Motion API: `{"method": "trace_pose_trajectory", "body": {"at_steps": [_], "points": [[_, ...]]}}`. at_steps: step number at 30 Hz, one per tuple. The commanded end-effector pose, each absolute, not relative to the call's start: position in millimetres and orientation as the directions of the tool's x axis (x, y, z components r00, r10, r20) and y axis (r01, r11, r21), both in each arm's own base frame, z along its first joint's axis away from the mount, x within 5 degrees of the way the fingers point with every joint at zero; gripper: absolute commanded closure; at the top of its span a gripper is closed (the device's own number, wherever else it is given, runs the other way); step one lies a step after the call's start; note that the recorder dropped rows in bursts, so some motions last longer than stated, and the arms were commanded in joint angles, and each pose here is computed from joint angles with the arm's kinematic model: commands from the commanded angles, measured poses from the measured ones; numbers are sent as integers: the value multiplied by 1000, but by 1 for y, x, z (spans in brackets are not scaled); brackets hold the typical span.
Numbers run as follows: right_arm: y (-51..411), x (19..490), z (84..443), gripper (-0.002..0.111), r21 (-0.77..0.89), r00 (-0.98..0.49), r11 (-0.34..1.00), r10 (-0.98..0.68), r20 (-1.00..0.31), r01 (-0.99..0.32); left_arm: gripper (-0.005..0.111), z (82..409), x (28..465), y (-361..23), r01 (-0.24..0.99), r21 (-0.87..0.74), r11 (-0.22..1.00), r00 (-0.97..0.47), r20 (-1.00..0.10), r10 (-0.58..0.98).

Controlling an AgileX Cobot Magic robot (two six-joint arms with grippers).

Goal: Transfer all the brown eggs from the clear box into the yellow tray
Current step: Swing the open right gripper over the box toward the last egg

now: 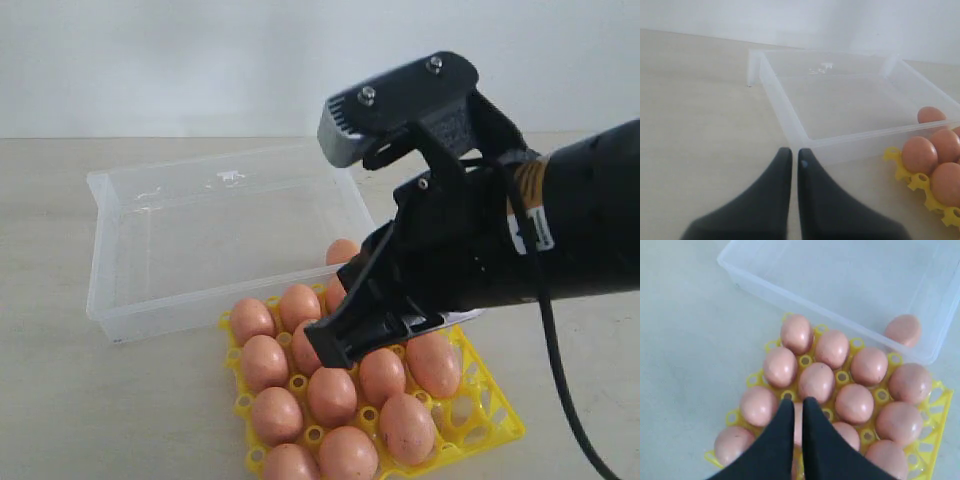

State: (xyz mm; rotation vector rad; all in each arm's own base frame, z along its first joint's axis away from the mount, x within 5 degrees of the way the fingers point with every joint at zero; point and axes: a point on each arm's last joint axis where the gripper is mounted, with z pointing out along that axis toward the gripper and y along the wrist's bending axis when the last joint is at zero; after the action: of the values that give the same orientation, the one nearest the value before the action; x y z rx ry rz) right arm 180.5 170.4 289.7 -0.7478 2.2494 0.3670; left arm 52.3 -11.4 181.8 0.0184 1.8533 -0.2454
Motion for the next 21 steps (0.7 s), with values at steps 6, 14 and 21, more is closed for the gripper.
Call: {"method": "trace_pose_trajectory", "body": {"at_steps": [6, 14, 21], "points": [[198, 229, 329, 109, -99, -403, 782, -420, -813, -615, 103, 181, 53, -11, 140, -151, 979, -294, -950, -104], [237, 323, 266, 109, -248, -620, 708, -701, -352, -661, 103, 181, 53, -11, 140, -151, 979, -294, -950, -104], [264, 379, 244, 103, -166, -738, 834, -546, -397, -527, 103, 181, 53, -11, 140, -151, 979, -294, -950, -104]]}}
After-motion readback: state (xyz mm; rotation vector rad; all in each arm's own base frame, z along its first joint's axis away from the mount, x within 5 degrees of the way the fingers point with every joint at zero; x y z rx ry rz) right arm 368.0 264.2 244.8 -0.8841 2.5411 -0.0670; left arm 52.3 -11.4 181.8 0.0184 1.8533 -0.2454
